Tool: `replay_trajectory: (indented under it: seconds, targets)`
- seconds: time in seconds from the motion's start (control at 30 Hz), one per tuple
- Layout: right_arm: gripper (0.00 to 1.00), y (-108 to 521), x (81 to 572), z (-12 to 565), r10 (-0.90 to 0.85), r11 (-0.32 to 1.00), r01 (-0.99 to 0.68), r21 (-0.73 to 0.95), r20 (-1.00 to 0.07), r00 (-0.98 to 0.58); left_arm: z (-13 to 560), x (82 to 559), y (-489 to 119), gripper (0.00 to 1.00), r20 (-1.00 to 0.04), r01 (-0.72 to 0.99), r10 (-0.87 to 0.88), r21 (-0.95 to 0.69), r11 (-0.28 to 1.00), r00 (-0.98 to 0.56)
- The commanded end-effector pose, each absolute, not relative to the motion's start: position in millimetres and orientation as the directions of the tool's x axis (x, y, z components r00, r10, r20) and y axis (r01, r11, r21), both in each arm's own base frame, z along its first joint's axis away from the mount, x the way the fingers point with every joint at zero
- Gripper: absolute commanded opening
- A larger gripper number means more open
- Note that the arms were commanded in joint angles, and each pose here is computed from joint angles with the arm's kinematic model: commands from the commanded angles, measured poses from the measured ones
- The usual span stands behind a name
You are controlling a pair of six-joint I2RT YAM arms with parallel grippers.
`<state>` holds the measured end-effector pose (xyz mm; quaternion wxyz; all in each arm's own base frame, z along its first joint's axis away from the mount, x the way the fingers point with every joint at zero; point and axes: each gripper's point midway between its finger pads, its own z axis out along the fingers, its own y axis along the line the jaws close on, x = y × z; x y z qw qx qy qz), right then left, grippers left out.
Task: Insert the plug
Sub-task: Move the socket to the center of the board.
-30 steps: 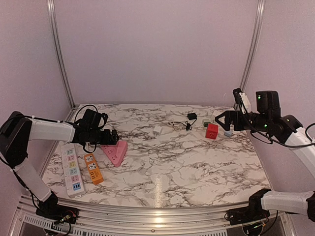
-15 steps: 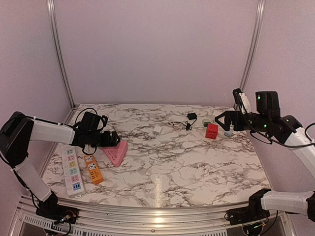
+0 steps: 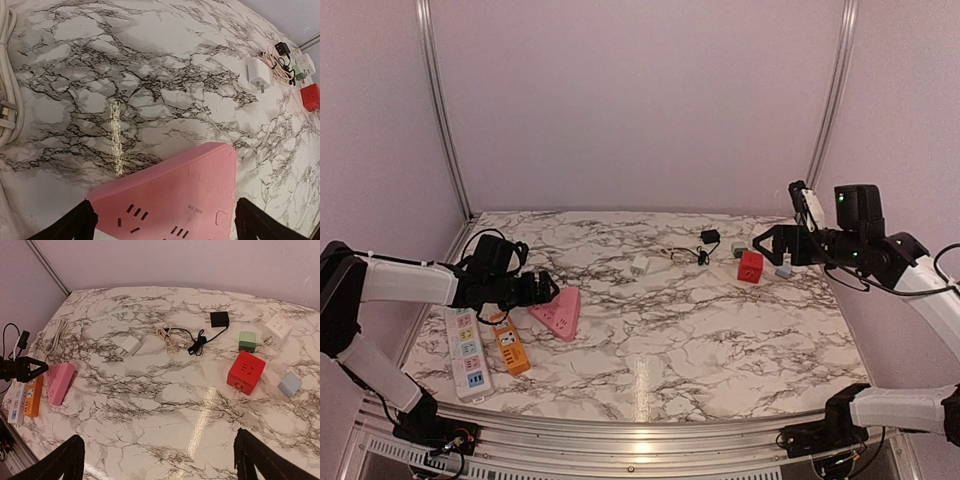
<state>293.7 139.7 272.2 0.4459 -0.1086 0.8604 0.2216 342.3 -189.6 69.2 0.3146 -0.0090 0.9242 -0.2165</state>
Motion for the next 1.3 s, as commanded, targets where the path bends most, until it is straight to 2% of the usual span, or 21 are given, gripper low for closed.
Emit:
replay_trajectory:
  seconds: [0.0, 0.33, 0.57, 0.87, 1.27]
  targets:
    - [0.99, 142.0, 299.2, 286.8, 0.039, 0.868, -0.396, 0.301, -0.835, -0.549, 73.6, 331.7, -191.5, 0.99, -0.561, 0.098, -0.182, -0.432, 0.896, -0.808]
    - [0.99, 143.9, 298.6, 288.3, 0.041, 0.861, -0.402, 0.310, -0.832, -0.554, 65.8, 344.4, -172.7, 0.99, -0.635, 0.094, -0.109, -0.278, 0.956, -0.765]
    - [0.98, 143.2, 297.2, 284.9, 0.046, 0.862, -0.397, 0.315, -0.829, -0.557, 67.0, 351.6, -172.4, 0.99, -0.651, 0.107, -0.081, -0.245, 0.964, -0.754]
    - [0.99, 141.9, 294.0, 282.9, 0.052, 0.862, -0.394, 0.319, -0.829, -0.557, 45.9, 335.2, -187.4, 0.99, -0.585, 0.118, -0.111, -0.339, 0.933, -0.804]
    - [0.99, 148.1, 294.9, 267.0, 0.076, 0.844, -0.395, 0.363, -0.810, -0.582, 42.6, 300.1, -218.8, 0.99, -0.548, 0.136, -0.121, -0.406, 0.904, -0.828]
